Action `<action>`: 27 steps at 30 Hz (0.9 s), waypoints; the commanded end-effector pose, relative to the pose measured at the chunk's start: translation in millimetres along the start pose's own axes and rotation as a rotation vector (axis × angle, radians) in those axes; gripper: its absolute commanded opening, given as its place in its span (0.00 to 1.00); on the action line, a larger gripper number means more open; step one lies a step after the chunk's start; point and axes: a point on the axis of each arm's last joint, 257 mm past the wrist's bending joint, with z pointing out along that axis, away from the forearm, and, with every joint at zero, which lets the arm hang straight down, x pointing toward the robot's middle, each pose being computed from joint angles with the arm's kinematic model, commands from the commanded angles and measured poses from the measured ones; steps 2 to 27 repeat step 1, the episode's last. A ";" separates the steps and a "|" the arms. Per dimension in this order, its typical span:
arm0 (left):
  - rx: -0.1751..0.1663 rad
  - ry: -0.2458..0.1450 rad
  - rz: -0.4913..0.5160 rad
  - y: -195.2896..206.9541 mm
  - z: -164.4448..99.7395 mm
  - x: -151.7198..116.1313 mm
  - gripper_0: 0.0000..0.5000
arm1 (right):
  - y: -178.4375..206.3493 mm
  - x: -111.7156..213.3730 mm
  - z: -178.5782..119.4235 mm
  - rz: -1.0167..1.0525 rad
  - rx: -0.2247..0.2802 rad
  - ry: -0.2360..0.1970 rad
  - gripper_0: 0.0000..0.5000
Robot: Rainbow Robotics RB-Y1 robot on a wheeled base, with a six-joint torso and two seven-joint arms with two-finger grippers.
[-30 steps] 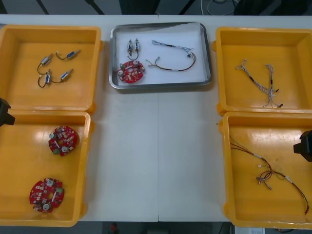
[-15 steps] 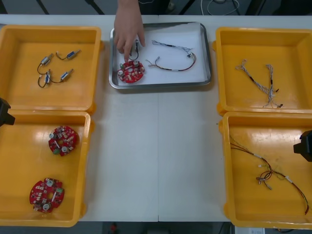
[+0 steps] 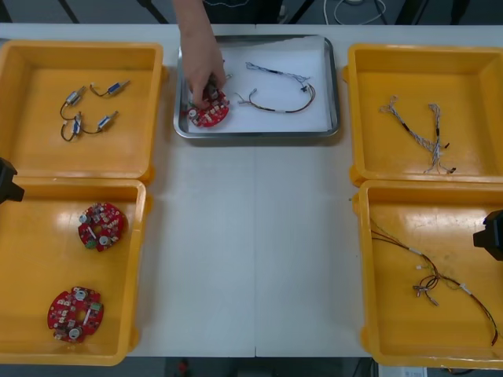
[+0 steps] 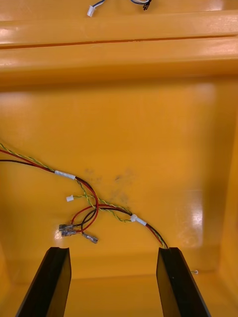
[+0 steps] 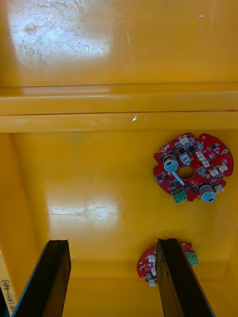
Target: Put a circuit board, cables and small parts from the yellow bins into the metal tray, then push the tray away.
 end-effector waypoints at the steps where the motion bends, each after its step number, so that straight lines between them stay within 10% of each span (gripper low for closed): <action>1: -0.008 -0.012 -0.078 6.4 -3.4 1.3 1.00 | -17.1 -6.0 -8.7 0.007 0.043 -0.020 1.00; 27: -0.008 -0.012 -0.078 6.4 -3.4 1.3 1.00 | -17.1 -6.0 -8.7 0.007 0.043 -0.020 1.00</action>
